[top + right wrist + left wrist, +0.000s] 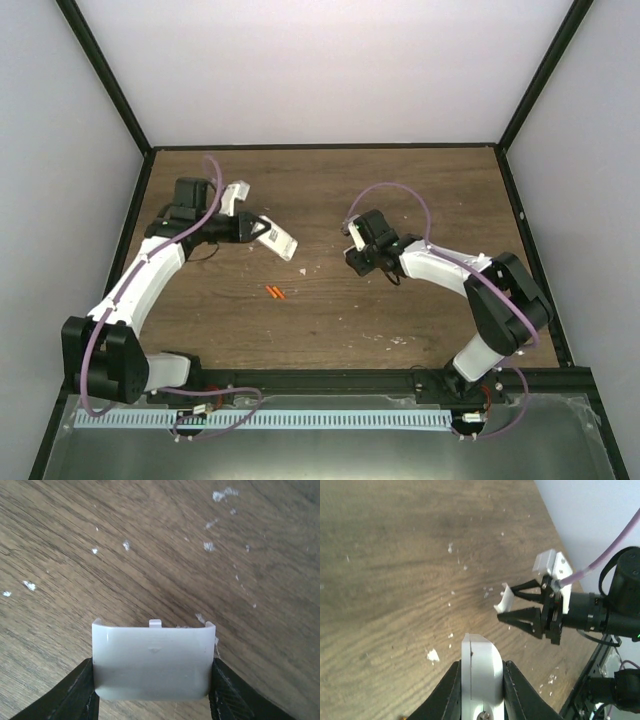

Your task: Load the batteries into the remote control

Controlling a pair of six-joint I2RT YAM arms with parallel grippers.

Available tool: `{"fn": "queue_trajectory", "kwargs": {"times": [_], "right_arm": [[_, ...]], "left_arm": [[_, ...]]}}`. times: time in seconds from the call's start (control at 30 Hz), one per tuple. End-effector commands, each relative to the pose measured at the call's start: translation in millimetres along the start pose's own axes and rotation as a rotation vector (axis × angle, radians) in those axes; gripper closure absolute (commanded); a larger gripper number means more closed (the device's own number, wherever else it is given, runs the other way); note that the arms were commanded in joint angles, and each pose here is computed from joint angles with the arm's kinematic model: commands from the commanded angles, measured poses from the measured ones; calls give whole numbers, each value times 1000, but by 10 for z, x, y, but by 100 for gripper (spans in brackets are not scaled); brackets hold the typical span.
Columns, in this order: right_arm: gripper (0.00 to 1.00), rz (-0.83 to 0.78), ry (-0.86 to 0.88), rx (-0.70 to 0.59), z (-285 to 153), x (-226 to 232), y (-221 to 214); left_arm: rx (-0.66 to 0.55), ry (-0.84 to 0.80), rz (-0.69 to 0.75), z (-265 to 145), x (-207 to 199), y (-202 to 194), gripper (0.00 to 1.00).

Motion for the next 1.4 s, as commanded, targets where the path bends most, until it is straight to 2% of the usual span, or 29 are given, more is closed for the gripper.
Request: {"fn": "queue_trajectory", "kwargs": {"times": [0.0,0.13,0.3,0.4,0.53,0.63,0.73,0.87,1.03,1.17,1.37], "right_arm": [[63,89,-38,77,32,-68,-54],[62,132,-39,166,170,-97,-204],[62,158,-27,190,242,-83,-260],[56,161,-32,203,260,-83,-284],[41,159,-27,185,207,-89,-244],[34,158,-27,174,140,-104,-187],[34,160,-32,159,77,-126,-121],[31,153,-26,144,12,-146,-1],[31,126,-13,100,-129,-139,246],[34,64,18,82,-185,52,460],[46,-33,155,99,-62,616,708]], "left_arm": [[5,-43,-28,-14,8,-127,100],[9,-48,-42,-2,21,-144,100],[7,-47,-37,-4,9,-115,100],[6,-46,-33,-2,5,-102,100],[-2,-46,-24,4,36,-104,100],[-28,-96,-67,-7,133,-106,100],[-98,-118,-126,-63,294,-106,100],[-196,-63,-152,-222,448,-114,100],[-258,-61,-218,-405,582,-205,100],[-312,-37,-280,-539,667,-337,100],[-464,8,-404,-802,842,-474,100]]}}
Point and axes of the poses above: each gripper's point midway between its finger pads, its own z axis out along the fingers, its own x axis along the line the jaws close on, y = z × x, the point moved 8 cm from there along -z, back along the fingers, and after that the axes turned 9 degrees about -z, right-handed, at the moved point
